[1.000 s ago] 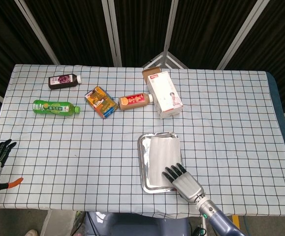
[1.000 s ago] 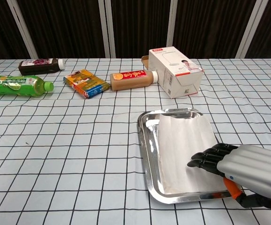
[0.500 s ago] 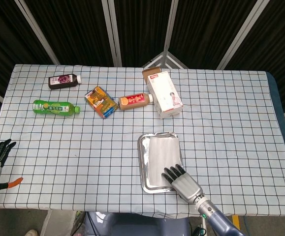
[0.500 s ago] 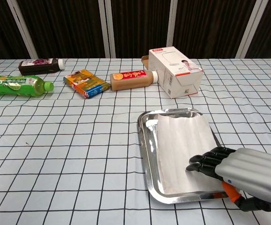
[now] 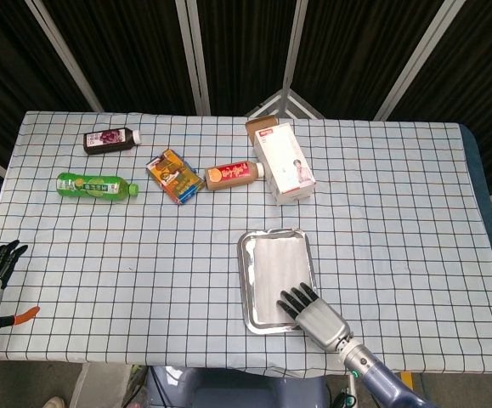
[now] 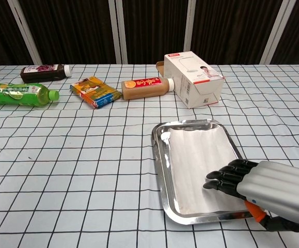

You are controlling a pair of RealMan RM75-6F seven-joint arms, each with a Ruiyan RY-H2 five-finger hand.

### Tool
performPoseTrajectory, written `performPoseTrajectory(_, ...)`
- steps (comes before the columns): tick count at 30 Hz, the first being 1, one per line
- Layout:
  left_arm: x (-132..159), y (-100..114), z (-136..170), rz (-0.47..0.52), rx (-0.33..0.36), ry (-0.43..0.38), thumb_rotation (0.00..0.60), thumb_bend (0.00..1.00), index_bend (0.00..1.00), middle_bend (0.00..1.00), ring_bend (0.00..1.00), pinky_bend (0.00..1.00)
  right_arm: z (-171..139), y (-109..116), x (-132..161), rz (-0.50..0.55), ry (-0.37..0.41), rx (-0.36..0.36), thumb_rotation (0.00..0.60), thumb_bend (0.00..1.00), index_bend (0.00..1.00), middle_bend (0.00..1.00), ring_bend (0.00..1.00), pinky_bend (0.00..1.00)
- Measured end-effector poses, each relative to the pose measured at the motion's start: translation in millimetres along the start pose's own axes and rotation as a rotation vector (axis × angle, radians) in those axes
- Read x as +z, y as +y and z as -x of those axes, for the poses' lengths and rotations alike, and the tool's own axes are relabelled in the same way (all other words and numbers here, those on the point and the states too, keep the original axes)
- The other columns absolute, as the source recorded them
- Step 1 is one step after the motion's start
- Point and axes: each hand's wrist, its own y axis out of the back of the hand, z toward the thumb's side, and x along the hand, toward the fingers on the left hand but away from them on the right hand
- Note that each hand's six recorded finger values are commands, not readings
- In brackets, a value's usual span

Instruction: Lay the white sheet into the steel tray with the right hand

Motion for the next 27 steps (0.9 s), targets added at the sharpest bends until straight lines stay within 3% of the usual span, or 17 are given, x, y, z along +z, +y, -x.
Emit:
performPoseTrajectory(12, -0.4, 0.2, -0.2, 0.0, 0.001, 0.002, 0.6, 0.0, 0.0, 0.0, 0.0, 0.0, 1.6, -8.7, 4.6, -0.04, 0.032, 0.019, 0.6, 1.0, 0.0, 0.05, 0.0, 0.0)
performPoseTrajectory(27, -0.3, 0.5, -0.1, 0.002, 0.003, 0.002, 0.6, 0.0, 0.0, 0.0, 0.0, 0.0, 2.4, 3.8, 2.8, -0.054, 0.008, -0.047, 0.6, 1.0, 0.0, 0.05, 0.0, 0.0)
